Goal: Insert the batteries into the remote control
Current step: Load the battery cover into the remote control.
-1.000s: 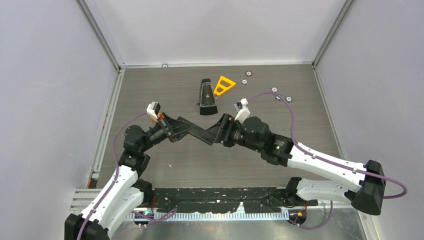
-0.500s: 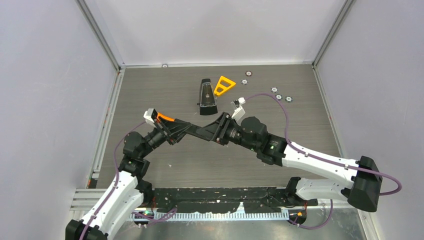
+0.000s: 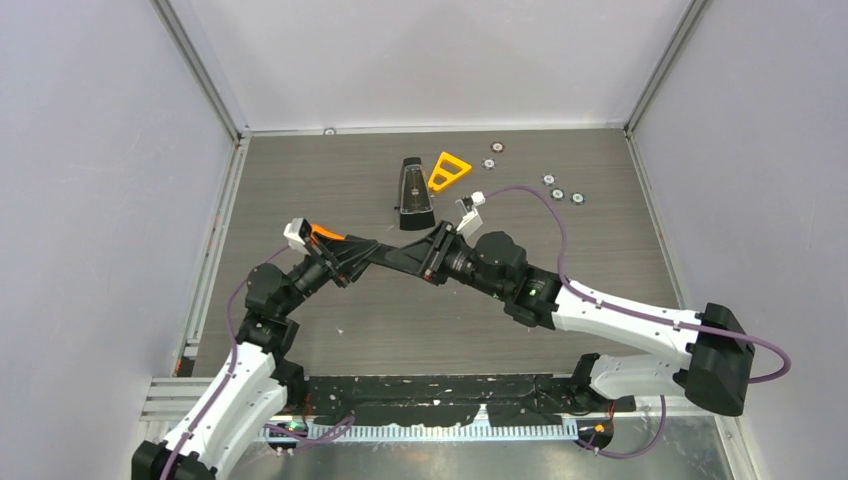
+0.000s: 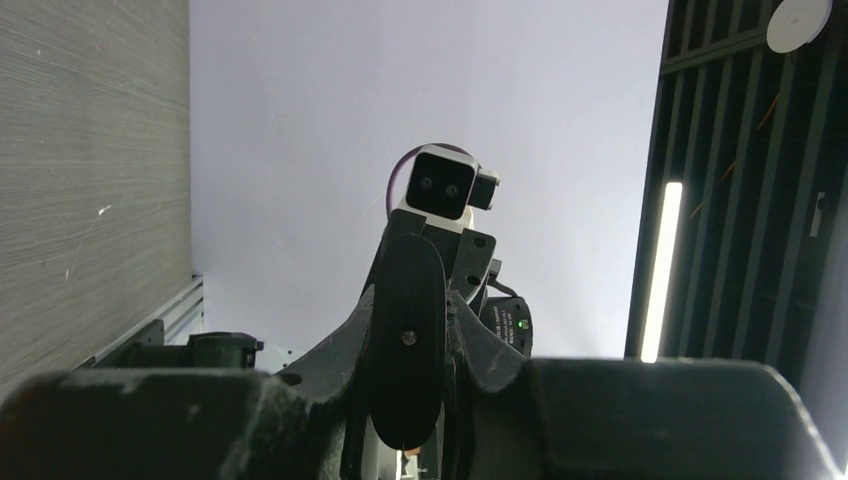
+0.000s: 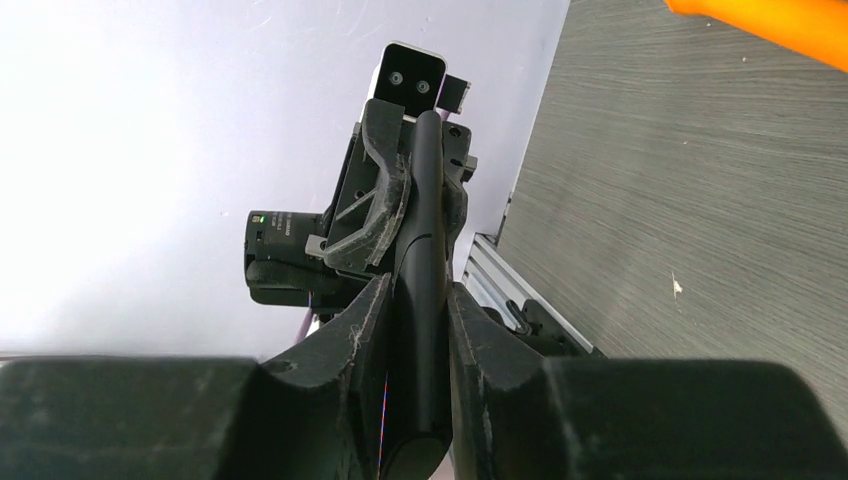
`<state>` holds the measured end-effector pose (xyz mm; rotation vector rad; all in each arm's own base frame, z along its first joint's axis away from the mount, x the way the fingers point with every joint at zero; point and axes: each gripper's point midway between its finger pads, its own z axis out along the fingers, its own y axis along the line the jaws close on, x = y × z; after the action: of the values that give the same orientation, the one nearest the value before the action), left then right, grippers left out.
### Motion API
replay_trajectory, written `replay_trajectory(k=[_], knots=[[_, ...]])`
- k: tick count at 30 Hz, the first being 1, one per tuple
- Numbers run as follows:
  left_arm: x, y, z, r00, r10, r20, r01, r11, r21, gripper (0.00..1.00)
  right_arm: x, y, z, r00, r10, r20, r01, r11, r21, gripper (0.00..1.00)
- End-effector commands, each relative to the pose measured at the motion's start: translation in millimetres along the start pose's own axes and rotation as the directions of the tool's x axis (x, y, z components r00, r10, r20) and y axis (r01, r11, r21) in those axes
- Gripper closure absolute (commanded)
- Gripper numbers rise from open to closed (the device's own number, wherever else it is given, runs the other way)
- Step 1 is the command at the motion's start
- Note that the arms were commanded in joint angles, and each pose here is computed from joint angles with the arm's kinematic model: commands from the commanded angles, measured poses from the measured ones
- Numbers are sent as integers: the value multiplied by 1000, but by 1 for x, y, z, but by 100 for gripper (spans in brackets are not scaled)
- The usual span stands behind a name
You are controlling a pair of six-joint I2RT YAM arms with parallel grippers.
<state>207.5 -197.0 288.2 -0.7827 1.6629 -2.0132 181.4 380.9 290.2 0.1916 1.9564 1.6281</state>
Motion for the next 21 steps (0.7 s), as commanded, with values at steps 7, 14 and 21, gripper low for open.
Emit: replay_trajectory(k=[7,14,21], knots=[[26,-46,-9,994,68,-87,-55,987,150,100,11,-21,15,1000,-12,-28,14,998,68,89],[29,-45,-9,989,110,-99,-97,987,128,100,14,-27,26,999,3,-38,1,995,96,91],[34,-43,-11,980,163,-111,-151,982,110,100,18,-27,34,999,-11,-52,17,994,106,90]])
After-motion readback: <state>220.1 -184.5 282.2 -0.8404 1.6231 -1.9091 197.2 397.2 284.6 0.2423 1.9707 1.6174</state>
